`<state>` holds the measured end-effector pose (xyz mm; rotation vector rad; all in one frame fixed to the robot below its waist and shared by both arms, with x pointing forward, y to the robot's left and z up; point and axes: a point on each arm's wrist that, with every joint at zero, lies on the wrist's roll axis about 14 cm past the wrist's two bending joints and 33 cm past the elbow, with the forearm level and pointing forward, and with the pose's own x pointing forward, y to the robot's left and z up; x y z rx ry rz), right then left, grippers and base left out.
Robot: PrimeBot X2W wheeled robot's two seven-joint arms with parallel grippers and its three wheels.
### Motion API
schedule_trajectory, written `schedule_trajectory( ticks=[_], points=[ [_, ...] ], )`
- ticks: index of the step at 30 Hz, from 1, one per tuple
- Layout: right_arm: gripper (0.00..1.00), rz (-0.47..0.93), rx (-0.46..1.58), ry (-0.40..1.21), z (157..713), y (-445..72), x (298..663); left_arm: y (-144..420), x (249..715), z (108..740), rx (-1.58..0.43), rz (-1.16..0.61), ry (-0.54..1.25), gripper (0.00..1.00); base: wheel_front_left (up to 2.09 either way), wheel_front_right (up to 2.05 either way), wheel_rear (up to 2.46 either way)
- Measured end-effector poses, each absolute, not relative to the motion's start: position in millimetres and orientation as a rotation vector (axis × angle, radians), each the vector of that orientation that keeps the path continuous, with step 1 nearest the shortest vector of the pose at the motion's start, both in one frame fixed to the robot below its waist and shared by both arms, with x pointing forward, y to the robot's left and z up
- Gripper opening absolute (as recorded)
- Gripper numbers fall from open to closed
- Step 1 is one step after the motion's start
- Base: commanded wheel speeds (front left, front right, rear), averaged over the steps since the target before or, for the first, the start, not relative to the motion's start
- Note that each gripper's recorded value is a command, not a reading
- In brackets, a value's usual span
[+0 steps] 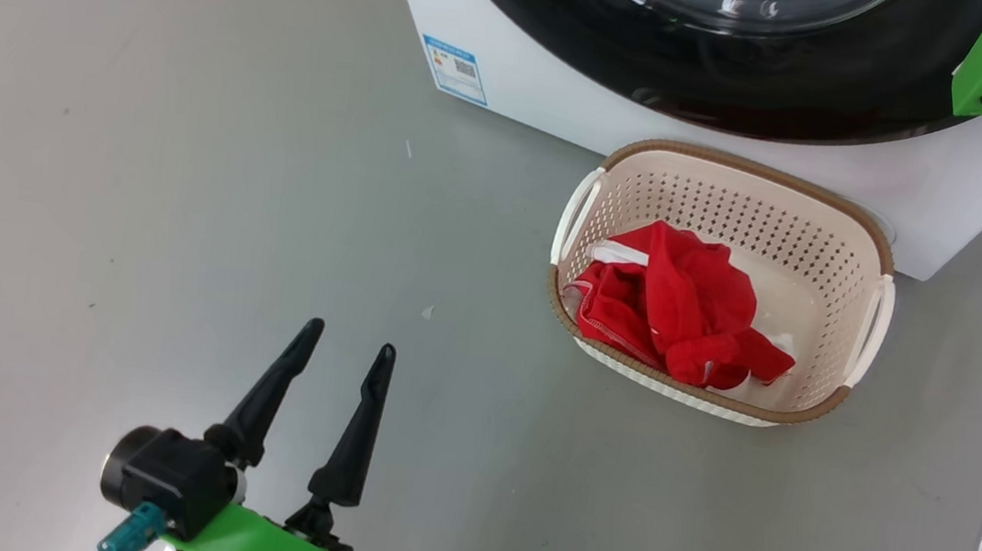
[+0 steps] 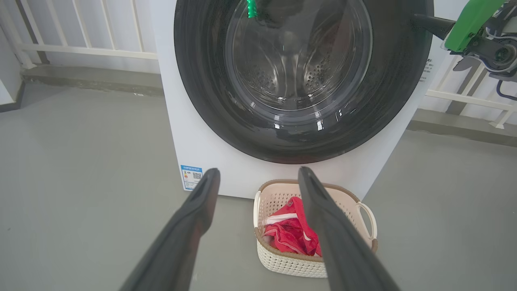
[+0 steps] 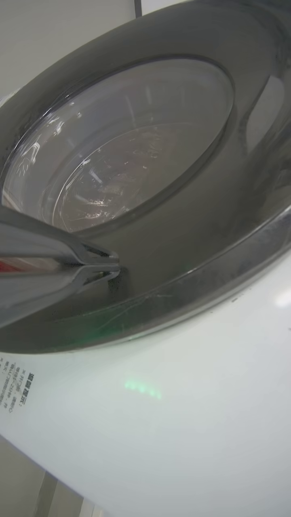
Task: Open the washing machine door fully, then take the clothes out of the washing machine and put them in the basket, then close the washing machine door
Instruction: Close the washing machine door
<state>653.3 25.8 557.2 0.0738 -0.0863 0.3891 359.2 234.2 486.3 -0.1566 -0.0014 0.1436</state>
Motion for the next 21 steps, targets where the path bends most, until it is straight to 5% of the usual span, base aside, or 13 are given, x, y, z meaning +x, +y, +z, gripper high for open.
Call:
schedule_trajectory(
  ticks=[15, 16, 17, 18, 19, 20, 21],
  points=[
    [0.0, 0.364, 0.126, -0.076, 560, 18, 654, 227, 366, 482, -0.166, 0.119, 0.009, 1.0, 0.0, 0.0, 0.0],
    [0.25, 0.36, 0.13, -0.08, 562, 15, 654, 226, 368, 483, -0.171, 0.113, 0.005, 1.0, 0.0, 0.0, 0.0],
    [0.38, 0.36, 0.132, -0.085, 564, 13, 653, 224, 369, 483, -0.174, 0.108, 0.003, 1.0, 0.0, 0.0, 0.0],
    [0.5, 0.356, 0.137, -0.09, 567, 9, 652, 222, 370, 484, -0.177, 0.102, 0.0, 1.0, 0.0, 0.0, 0.0],
    [0.5, 0.354, 0.135, -0.099, 570, 6, 651, 221, 371, 485, -0.184, 0.097, -0.005, 1.0, 0.0, 0.0, 0.0],
    [1.0, 0.363, 0.122, -0.108, 573, 5, 648, 219, 372, 486, -0.191, 0.093, -0.009, 1.0, 0.0, 0.0, 0.0],
    [1.0, 0.376, 0.109, -0.112, 573, 6, 645, 217, 373, 487, -0.194, 0.087, -0.013, 1.0, 0.0, 0.0, 0.0]
  ],
)
